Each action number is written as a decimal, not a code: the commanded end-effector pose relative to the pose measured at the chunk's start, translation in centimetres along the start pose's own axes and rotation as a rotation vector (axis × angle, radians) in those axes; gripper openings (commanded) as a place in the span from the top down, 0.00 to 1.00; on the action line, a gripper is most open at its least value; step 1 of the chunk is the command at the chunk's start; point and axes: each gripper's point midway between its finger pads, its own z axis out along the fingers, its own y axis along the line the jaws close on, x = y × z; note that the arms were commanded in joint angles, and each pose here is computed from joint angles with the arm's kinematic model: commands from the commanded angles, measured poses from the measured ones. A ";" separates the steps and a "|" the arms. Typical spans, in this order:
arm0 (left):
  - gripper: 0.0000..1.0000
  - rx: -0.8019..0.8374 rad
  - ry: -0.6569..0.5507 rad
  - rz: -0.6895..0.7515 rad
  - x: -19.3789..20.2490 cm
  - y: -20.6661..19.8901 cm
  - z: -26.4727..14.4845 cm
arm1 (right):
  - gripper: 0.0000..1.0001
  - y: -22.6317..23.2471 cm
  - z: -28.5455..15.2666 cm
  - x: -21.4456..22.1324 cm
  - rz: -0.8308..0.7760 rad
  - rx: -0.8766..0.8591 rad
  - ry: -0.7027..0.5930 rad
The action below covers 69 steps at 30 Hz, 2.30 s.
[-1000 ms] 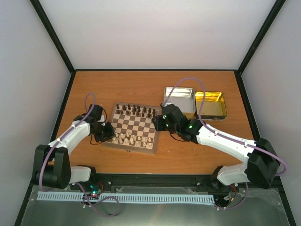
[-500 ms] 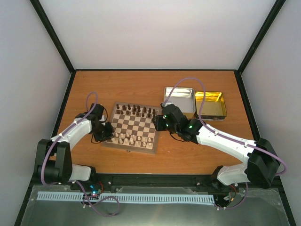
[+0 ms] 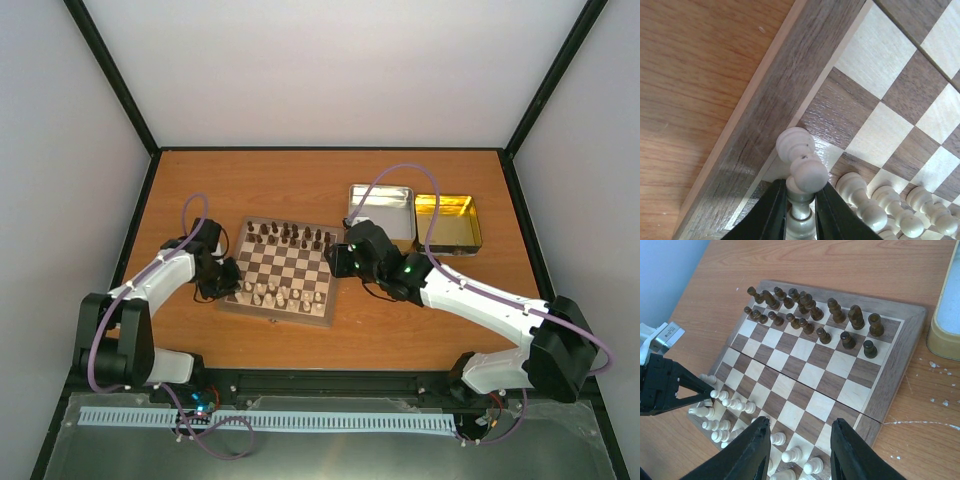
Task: Set up the chess pieces on the board
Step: Pick up the chess piece from the chessboard, then place the chess piece on the chessboard.
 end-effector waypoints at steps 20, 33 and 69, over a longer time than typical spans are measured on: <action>1.00 0.022 -0.016 -0.076 1.5 0.7 0.0 | 0.66 -0.1 -0.4 -0.3 -0.004 -0.013 -0.028; 0.99 0.107 -0.069 -0.126 1.0 -0.6 -1.2 | 0.65 3.4 0.0 0.6 -0.118 -0.129 0.015; 0.99 0.592 -0.250 -0.007 -1.1 -10.0 -12.3 | 0.51 14.5 1.2 0.7 -0.249 -0.451 -0.057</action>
